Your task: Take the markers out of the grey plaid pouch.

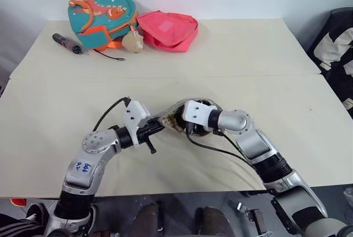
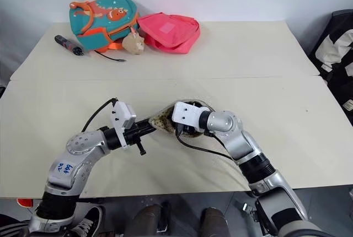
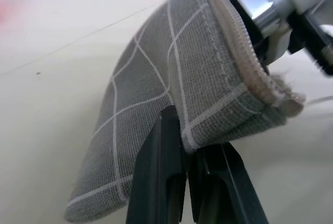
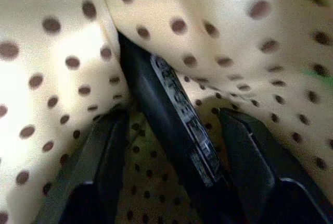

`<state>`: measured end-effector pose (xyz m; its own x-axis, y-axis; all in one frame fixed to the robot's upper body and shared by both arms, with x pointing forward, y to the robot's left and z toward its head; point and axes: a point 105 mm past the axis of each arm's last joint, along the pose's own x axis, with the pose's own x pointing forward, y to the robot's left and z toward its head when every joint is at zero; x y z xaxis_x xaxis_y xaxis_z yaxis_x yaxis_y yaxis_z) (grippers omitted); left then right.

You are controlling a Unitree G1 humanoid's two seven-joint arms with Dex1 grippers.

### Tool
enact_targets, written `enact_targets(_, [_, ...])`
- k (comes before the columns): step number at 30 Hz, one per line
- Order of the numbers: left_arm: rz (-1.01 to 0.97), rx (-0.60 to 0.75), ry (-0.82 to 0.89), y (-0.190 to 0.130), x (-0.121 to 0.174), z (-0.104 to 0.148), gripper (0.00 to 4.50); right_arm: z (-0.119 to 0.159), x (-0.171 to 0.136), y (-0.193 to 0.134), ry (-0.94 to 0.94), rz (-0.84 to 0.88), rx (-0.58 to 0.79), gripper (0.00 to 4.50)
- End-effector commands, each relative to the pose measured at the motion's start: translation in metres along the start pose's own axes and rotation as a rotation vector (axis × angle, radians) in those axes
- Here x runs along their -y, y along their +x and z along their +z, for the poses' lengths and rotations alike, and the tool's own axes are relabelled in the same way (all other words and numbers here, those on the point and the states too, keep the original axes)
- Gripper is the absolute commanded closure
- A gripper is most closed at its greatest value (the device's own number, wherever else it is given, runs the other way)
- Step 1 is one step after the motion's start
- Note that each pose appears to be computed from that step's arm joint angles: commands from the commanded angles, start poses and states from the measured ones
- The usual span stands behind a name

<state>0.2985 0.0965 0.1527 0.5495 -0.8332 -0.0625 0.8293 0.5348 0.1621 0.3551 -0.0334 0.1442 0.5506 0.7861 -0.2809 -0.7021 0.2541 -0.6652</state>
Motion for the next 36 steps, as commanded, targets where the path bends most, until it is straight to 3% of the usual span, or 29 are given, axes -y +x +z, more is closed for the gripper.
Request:
enact_targets(1, [-0.034, 0.069, 0.072, 0.004, 0.009, 0.023, 4.5, 0.009, 0.001, -0.003, 0.02, 0.0, 0.05, 2.51])
enact_targets(4, [0.018, 0.044, 0.1, 0.002, 0.0, 0.018, 4.5, 0.016, 0.0, -0.007, 0.023, 0.025, 0.082, 3.51])
enact_targets(6, [0.051, 0.039, 0.12, 0.001, -0.006, 0.018, 4.5, 0.021, 0.002, -0.011, 0.015, 0.031, 0.101, 3.86])
enact_targets(16, [0.15, -0.008, 0.187, -0.003, -0.026, 0.011, 4.5, 0.046, 0.016, -0.035, 0.118, 0.061, 0.241, 3.86])
enact_targets(22, [0.11, -0.004, 0.166, -0.004, -0.02, 0.009, 4.5, 0.008, 0.043, -0.04, 0.097, -0.062, 0.019, 3.86])
enact_targets(25, [0.091, -0.018, 0.174, -0.001, -0.014, 0.006, 4.5, 0.007, 0.037, -0.038, 0.099, -0.03, 0.007, 3.86])
enact_targets(30, [0.097, -0.084, 0.289, -0.001, -0.014, -0.006, 4.5, 0.026, 0.033, -0.034, 0.368, -0.028, 0.128, 3.86])
enact_targets(34, [0.074, -0.08, 0.26, 0.0, -0.008, -0.01, 4.5, 0.011, 0.036, -0.035, 0.367, -0.06, 0.04, 3.86])
enact_targets(36, [0.092, -0.063, 0.284, 0.004, -0.009, -0.006, 4.5, 0.015, 0.029, -0.034, 0.426, -0.031, 0.062, 3.86])
